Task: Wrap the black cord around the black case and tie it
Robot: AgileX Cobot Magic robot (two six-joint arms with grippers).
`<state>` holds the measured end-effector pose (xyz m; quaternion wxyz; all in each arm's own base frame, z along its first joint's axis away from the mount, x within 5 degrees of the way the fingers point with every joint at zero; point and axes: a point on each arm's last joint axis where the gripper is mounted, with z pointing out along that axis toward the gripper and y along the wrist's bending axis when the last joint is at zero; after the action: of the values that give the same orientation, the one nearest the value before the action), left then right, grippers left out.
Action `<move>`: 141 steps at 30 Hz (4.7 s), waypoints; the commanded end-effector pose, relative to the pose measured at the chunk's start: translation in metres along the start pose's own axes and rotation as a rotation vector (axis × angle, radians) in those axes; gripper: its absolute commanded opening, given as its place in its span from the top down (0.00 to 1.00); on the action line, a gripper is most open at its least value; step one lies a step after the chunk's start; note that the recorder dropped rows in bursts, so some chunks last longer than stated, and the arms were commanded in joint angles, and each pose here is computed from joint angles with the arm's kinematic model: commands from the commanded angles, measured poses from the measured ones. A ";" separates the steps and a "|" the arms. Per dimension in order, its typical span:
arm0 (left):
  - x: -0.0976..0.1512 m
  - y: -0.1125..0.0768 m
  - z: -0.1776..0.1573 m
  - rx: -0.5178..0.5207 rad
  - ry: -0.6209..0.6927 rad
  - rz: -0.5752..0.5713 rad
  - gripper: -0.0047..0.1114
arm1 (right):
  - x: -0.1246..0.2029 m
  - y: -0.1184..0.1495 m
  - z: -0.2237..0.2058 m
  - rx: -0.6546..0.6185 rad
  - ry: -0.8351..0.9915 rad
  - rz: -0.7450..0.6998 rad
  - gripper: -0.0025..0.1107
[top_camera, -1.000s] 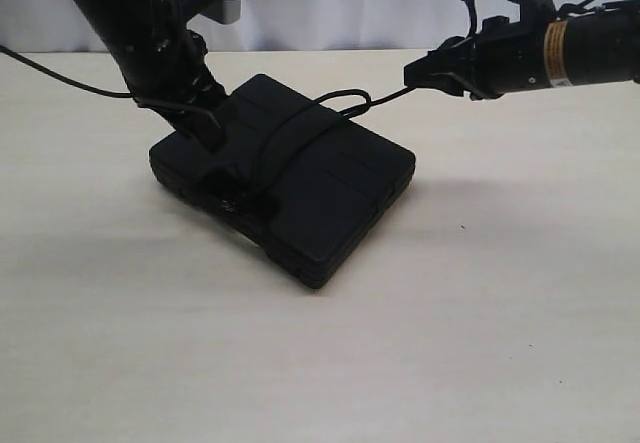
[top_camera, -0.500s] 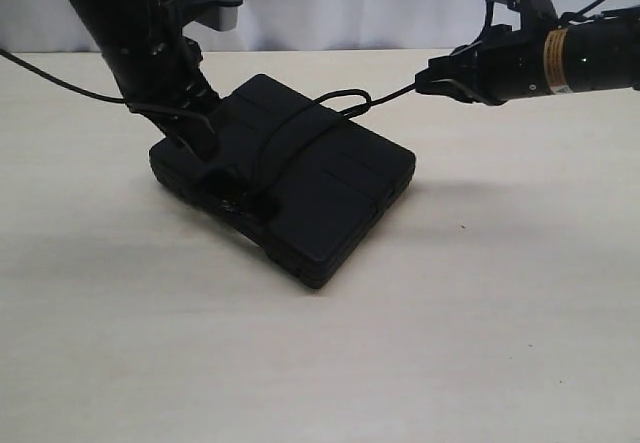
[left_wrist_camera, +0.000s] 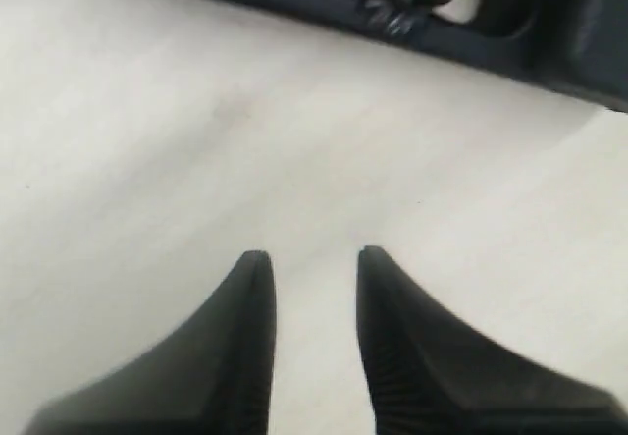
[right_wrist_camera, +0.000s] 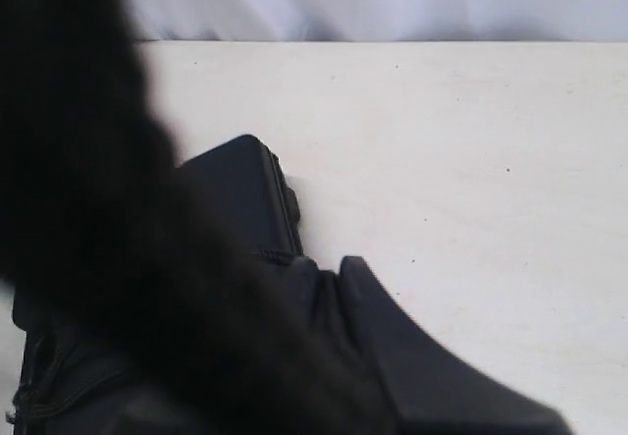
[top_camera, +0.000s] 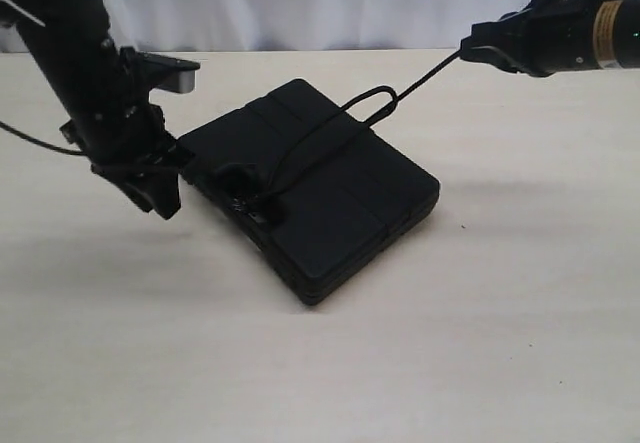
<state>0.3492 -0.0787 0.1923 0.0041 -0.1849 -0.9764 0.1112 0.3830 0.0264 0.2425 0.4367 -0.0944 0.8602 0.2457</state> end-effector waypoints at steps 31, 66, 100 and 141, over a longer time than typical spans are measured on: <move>-0.010 0.011 0.090 0.122 -0.499 -0.561 0.68 | -0.001 0.007 -0.004 -0.070 0.004 -0.018 0.94; -0.003 0.083 0.016 -0.071 -0.711 -0.495 0.96 | 0.032 -0.060 -0.038 0.116 0.015 0.170 0.94; -0.030 -0.035 0.007 -0.419 -0.241 0.029 0.75 | 0.055 -0.068 -0.038 0.205 0.063 0.176 0.94; -0.049 -0.020 0.022 -0.211 -0.420 -0.318 0.96 | 0.055 -0.075 -0.043 0.228 0.055 0.179 0.94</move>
<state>0.3839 -0.1345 0.1440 -0.1647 -0.0089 -0.9856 0.0380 0.3490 -0.0488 0.1926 0.3901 0.0176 0.9000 0.1935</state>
